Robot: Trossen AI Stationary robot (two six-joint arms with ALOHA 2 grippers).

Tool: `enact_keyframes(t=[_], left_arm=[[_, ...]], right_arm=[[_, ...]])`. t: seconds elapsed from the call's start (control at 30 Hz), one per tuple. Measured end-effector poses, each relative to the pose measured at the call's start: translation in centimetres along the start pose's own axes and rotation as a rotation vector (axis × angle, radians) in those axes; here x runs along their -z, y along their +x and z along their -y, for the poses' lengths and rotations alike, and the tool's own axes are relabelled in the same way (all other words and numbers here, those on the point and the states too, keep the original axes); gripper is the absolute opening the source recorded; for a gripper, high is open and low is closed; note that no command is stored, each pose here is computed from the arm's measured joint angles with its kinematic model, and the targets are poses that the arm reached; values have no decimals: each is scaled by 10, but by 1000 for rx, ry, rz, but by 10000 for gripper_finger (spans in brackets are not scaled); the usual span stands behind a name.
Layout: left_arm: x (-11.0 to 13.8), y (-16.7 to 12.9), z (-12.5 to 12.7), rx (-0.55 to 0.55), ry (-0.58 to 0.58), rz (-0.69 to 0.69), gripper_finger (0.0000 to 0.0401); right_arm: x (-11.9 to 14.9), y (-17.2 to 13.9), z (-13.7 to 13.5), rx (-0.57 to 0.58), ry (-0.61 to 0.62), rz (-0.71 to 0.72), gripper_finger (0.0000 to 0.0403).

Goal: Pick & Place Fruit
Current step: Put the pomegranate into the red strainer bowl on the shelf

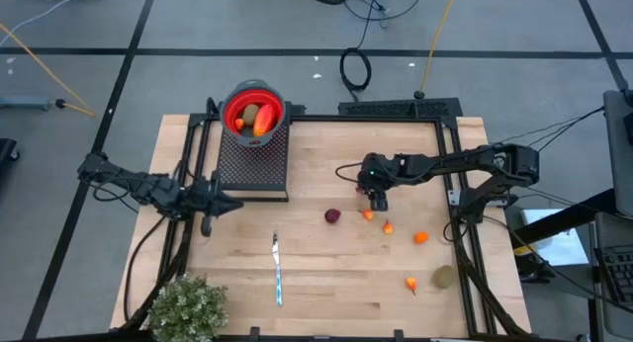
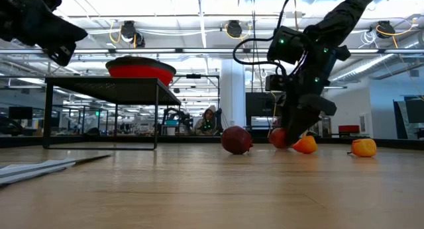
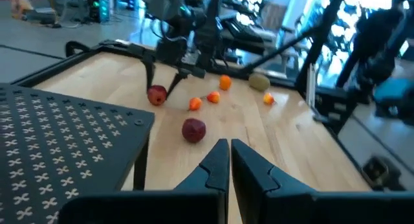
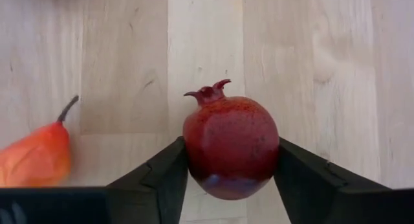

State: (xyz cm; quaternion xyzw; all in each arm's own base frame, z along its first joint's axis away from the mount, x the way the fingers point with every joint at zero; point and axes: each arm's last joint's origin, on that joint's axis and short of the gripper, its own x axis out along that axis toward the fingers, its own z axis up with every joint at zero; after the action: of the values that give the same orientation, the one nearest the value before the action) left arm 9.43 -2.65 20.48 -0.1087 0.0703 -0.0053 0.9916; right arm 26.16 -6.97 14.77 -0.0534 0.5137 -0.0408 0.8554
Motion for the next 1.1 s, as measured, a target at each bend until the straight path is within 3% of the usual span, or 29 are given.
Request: enact_keyframes(t=[0.17, 0.6, 0.87, 1.1], left_arm=[[-5, 0, 0, -41, -50, 61, 35], [-19, -2, 2, 6, -282, 197, 132], [-20, -2, 3, 26, -413, 212, 194], [-23, -1, 4, 41, -469, 231, 236]], right_arm=[[-16, -6, -6, -5, -28, 50, 190], [-78, -39, -26, 35, -114, 240, 187], [-108, -62, -43, 129, -154, 331, 186], [-125, -78, -60, 109, -175, 433, 189]])
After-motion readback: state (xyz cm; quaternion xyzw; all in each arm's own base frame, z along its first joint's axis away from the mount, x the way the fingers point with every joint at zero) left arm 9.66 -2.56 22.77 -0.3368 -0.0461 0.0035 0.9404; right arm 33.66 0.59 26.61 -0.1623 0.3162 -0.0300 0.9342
